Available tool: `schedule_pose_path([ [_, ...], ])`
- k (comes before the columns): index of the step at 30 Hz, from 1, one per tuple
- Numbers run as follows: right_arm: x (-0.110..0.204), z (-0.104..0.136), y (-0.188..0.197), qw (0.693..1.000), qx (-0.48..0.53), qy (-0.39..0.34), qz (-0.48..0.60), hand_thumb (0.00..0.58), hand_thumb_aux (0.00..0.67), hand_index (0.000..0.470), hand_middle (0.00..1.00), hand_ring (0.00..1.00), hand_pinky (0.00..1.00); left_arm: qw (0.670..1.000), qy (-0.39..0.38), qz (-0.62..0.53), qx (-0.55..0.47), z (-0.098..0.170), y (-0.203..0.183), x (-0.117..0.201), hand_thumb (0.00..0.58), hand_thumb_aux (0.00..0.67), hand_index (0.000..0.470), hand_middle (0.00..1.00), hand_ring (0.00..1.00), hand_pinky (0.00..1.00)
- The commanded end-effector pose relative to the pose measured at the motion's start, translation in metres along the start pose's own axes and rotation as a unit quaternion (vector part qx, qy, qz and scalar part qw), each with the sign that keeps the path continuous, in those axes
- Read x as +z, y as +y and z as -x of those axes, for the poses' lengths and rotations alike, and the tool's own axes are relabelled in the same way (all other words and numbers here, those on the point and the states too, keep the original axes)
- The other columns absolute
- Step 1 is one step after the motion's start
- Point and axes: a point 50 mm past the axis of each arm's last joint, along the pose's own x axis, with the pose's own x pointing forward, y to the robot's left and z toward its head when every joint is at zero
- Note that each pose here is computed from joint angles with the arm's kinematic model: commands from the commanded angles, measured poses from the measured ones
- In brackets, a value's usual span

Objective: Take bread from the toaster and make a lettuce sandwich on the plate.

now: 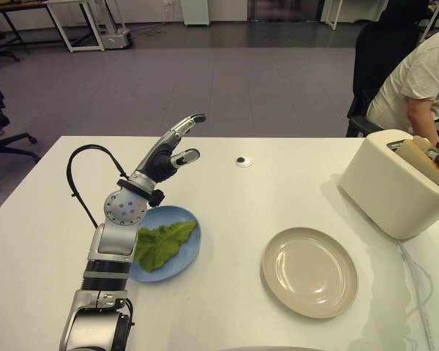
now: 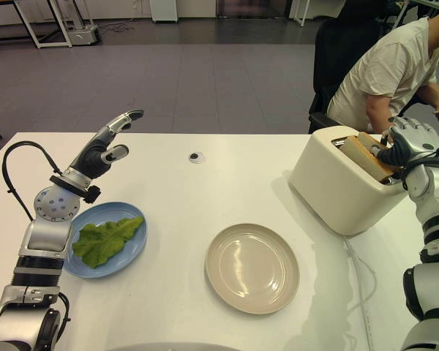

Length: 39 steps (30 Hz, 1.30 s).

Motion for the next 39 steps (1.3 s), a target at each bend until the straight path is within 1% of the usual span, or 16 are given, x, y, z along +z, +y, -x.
schedule_pose_path([
  [1,0.0,-0.002,-0.036,0.994,-0.095,-0.017,-0.055,0.58,0.67,0.47,0.0,0.0,0.0,1.0,0.005,-0.004,-0.005,0.0,0.001,-0.003,0.0,0.0,0.0,0.0,0.0,0.0],
  [4,0.007,0.001,-0.072,0.974,-0.177,-0.062,-0.129,0.58,0.67,0.47,0.0,0.0,0.0,1.0,0.005,-0.004,-0.006,-0.001,0.002,-0.003,0.0,0.0,0.0,0.0,0.0,0.0],
  [6,0.016,0.005,-0.091,0.959,-0.205,-0.099,-0.167,0.58,0.67,0.47,0.0,0.0,0.0,1.0,0.004,-0.002,-0.007,-0.001,0.002,-0.003,0.0,0.0,0.0,0.0,0.0,0.0],
  [11,0.047,0.022,-0.133,0.929,-0.25,-0.191,-0.194,0.58,0.67,0.47,0.0,0.0,0.0,1.0,0.002,0.019,-0.002,-0.001,0.003,-0.003,0.0,0.0,0.0,0.0,0.0,0.0],
  [13,0.066,0.029,-0.138,0.92,-0.23,-0.237,-0.21,0.58,0.67,0.47,0.0,0.0,0.0,1.0,0.003,0.022,-0.002,-0.001,0.002,-0.003,0.0,0.0,0.0,0.0,0.0,0.0],
  [14,0.08,0.032,-0.135,0.914,-0.198,-0.271,-0.229,0.58,0.67,0.47,0.0,0.0,0.0,1.0,0.002,0.024,-0.002,-0.001,0.002,-0.003,0.0,0.0,0.0,0.0,0.0,0.0],
  [15,0.099,0.035,-0.126,0.906,-0.144,-0.313,-0.247,0.58,0.67,0.47,0.0,0.0,0.0,1.0,0.002,0.025,-0.002,-0.002,0.002,-0.003,0.0,0.0,0.0,0.0,0.0,0.0],
  [17,0.134,0.044,-0.098,0.883,-0.022,-0.38,-0.274,0.58,0.67,0.47,0.0,0.0,0.0,1.0,0.002,0.025,-0.003,-0.001,0.002,-0.003,0.0,0.0,0.0,0.0,0.0,0.0],
  [18,0.146,0.049,-0.083,0.873,0.034,-0.402,-0.276,0.58,0.67,0.47,0.0,0.0,0.0,1.0,0.001,0.025,-0.003,-0.002,0.002,-0.003,0.0,0.0,0.0,0.0,0.0,0.0],
  [20,0.163,0.059,-0.058,0.855,0.128,-0.428,-0.264,0.58,0.67,0.47,0.0,0.0,0.0,1.0,0.0,0.025,-0.005,-0.002,0.002,-0.002,0.0,0.0,0.0,0.0,0.0,0.0],
  [23,0.177,0.075,-0.029,0.828,0.231,-0.447,-0.249,0.58,0.67,0.47,0.0,0.0,0.0,1.0,0.0,0.025,-0.006,-0.002,0.002,-0.002,0.0,0.0,0.0,0.0,0.0,0.0],
  [26,0.184,0.087,-0.004,0.81,0.299,-0.449,-0.231,0.58,0.67,0.47,0.0,0.0,0.0,1.0,0.001,0.025,-0.006,-0.003,0.002,-0.002,0.0,0.0,0.0,0.0,0.0,0.0],
  [31,0.184,0.098,0.031,0.796,0.368,-0.429,-0.213,0.58,0.67,0.47,0.0,0.0,0.0,1.0,0.0,0.024,-0.008,-0.004,0.002,-0.001,0.0,0.0,0.0,0.0,0.0,0.0],
  [35,0.177,0.107,0.048,0.789,0.407,-0.415,-0.199,0.58,0.67,0.47,0.0,0.0,0.0,1.0,-0.001,0.024,-0.009,-0.005,0.002,-0.001,0.0,0.0,0.0,0.0,0.0,0.0],
  [39,0.171,0.112,0.057,0.783,0.435,-0.403,-0.187,0.58,0.67,0.47,0.0,0.0,0.0,1.0,-0.001,0.023,-0.01,-0.005,0.003,-0.001,0.0,0.0,0.0,0.0,0.0,0.0],
])
